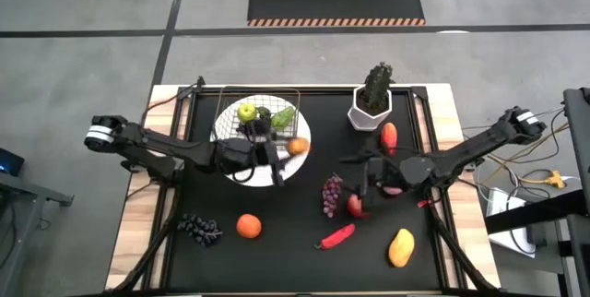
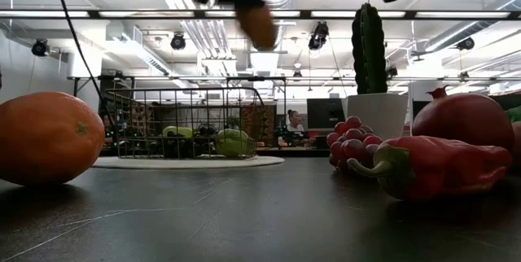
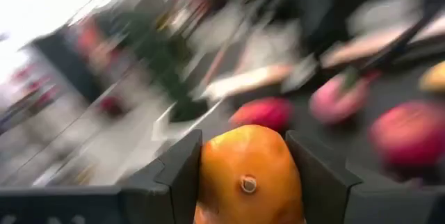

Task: Build produce basket
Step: Put the top left mango in the gold wire basket

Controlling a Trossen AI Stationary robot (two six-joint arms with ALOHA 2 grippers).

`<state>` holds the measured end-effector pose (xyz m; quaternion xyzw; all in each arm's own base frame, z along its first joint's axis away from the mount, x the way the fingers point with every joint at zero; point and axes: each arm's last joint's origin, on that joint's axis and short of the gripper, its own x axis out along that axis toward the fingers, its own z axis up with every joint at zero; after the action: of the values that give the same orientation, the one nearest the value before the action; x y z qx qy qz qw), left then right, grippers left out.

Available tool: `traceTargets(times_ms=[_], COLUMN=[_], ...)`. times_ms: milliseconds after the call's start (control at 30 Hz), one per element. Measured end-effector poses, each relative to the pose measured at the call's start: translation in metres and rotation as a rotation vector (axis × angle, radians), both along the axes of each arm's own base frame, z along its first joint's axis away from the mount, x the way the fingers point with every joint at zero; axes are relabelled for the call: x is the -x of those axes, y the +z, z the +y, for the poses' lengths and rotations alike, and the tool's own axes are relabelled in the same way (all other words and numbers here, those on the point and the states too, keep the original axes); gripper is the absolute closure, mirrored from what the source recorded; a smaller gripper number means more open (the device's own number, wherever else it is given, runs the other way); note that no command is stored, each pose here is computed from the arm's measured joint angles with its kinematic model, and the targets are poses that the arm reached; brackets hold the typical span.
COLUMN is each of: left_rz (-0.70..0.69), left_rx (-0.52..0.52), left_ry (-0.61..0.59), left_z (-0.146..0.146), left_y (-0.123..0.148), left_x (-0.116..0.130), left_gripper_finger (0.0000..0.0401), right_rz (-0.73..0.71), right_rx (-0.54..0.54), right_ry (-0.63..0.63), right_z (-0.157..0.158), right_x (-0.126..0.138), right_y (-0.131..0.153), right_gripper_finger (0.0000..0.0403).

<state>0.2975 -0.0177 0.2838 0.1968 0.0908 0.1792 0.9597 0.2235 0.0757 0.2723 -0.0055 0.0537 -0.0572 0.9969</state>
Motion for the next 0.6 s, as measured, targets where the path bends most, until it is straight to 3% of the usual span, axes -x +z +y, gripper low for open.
traceTargets(times_ms=[100,267,433,600], left_rz=[0.092,0.153,0.198,0.230], left_rx=[0.024,0.225,0.350,0.364], left_ry=[0.220,0.391,0.320,0.330], left_z=[0.025,0.073,0.101,0.110], left_y=[-0.001,-0.014,-0.033,-0.044], left_x=[0.010,0.021,0.014,0.005], left_gripper_finger=[0.0232,0.0230,0.0229,0.0229], right_rz=[0.048,0.096,0.144,0.182], right_rx=[-0.026,-0.032,-0.014,-0.008], right_ry=[-0.014,-0.018,-0.019,-0.044], right_z=[-0.005,-0.006,-0.004,-0.002], right_x=[0.011,0.015,0.009,0.003], right_y=[0.002,-0.002,-0.012,-0.021], right_gripper_finger=[0.0120,0.0136,0.0151,0.0162])
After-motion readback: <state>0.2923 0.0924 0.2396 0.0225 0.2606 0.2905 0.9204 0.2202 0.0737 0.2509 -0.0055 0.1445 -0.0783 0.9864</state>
